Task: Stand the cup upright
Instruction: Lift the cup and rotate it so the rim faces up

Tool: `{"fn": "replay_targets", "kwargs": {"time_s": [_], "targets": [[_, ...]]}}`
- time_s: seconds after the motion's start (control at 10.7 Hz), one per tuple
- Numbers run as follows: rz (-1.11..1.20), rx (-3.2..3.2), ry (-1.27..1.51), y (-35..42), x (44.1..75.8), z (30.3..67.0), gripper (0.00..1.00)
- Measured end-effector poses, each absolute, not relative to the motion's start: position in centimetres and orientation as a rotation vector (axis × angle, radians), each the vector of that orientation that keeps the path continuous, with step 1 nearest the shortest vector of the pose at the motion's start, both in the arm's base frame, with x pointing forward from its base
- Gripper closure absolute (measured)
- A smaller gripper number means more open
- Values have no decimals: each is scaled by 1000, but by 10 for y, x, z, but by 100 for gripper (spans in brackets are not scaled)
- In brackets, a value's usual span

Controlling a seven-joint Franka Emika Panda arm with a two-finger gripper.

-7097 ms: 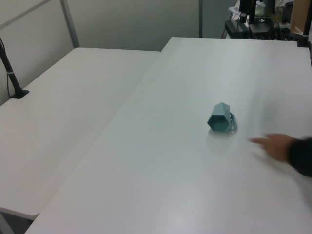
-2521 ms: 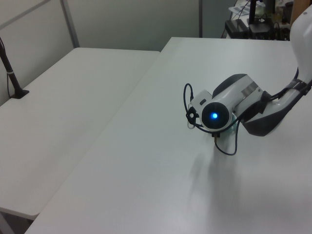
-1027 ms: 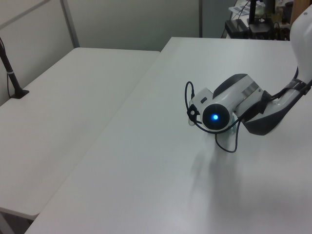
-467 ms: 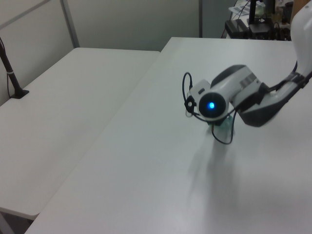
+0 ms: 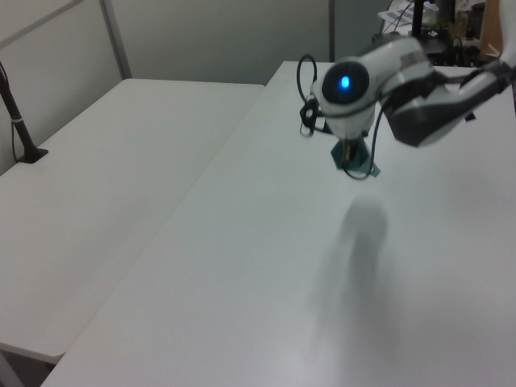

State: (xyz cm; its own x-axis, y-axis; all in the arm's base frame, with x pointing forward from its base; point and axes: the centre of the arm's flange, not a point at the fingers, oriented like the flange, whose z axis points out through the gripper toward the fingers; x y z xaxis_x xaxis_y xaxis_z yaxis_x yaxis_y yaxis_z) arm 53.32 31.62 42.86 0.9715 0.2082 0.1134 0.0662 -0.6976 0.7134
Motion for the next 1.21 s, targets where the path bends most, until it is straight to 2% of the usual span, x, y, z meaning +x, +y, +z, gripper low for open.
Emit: {"fn": "replay_targets", "kwargs": {"time_s": [0.37,0.65,0.84,1.03,1.21], "targets": [[125,2609,97,257,552,474,96],[93,2903,54,198,558,531,96],[90,3053,-14,143,562,554,96],[92,3121,-70,107,569,548,96],[169,3153,-137,88,580,524,96]]}}
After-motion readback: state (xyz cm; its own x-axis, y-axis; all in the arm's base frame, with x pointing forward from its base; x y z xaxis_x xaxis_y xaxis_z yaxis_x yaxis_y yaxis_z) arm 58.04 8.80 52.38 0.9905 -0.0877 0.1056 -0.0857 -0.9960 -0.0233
